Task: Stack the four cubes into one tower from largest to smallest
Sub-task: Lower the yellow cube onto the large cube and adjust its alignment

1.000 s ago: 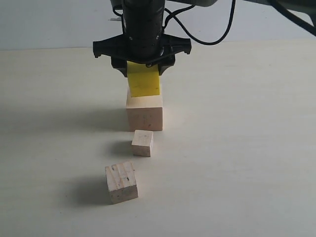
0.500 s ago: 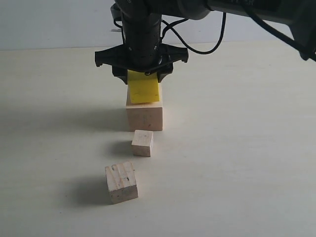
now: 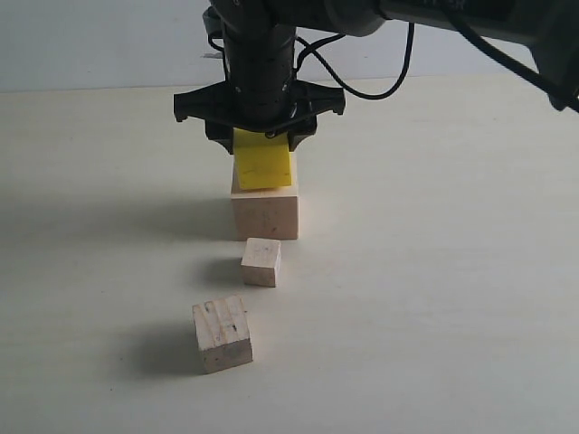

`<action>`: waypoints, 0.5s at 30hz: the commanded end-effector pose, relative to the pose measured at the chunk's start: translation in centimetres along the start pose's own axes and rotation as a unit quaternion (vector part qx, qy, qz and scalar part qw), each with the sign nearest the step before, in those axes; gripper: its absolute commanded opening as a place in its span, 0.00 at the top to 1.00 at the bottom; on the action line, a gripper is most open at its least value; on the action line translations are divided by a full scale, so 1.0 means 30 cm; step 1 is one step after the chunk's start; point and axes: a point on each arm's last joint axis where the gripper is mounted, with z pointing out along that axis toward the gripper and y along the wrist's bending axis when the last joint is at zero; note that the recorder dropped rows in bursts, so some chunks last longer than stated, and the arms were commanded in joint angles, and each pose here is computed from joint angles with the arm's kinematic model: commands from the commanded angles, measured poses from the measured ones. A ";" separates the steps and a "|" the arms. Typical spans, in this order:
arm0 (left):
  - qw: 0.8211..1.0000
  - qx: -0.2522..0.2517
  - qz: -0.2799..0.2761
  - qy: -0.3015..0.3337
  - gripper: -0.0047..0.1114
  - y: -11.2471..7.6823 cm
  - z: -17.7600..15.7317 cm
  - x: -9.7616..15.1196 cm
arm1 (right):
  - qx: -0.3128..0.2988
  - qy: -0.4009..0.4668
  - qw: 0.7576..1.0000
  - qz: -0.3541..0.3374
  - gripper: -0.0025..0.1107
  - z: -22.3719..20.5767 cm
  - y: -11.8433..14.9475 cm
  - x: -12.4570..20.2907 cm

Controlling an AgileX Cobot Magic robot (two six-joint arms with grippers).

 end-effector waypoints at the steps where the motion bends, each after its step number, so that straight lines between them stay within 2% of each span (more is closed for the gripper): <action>1: 1.000 0.001 0.003 -0.003 0.60 -0.003 -0.001 0.003 | 0.002 -0.006 1.000 0.003 0.54 -0.020 -0.010 -0.014; 6: 1.000 0.001 0.002 -0.003 0.60 -0.003 -0.001 0.003 | 0.004 -0.004 1.000 0.003 0.39 -0.020 -0.011 -0.012; 15: 1.000 0.001 0.002 -0.003 0.60 -0.003 -0.001 0.003 | 0.003 -0.003 1.000 0.004 0.37 -0.020 -0.011 -0.012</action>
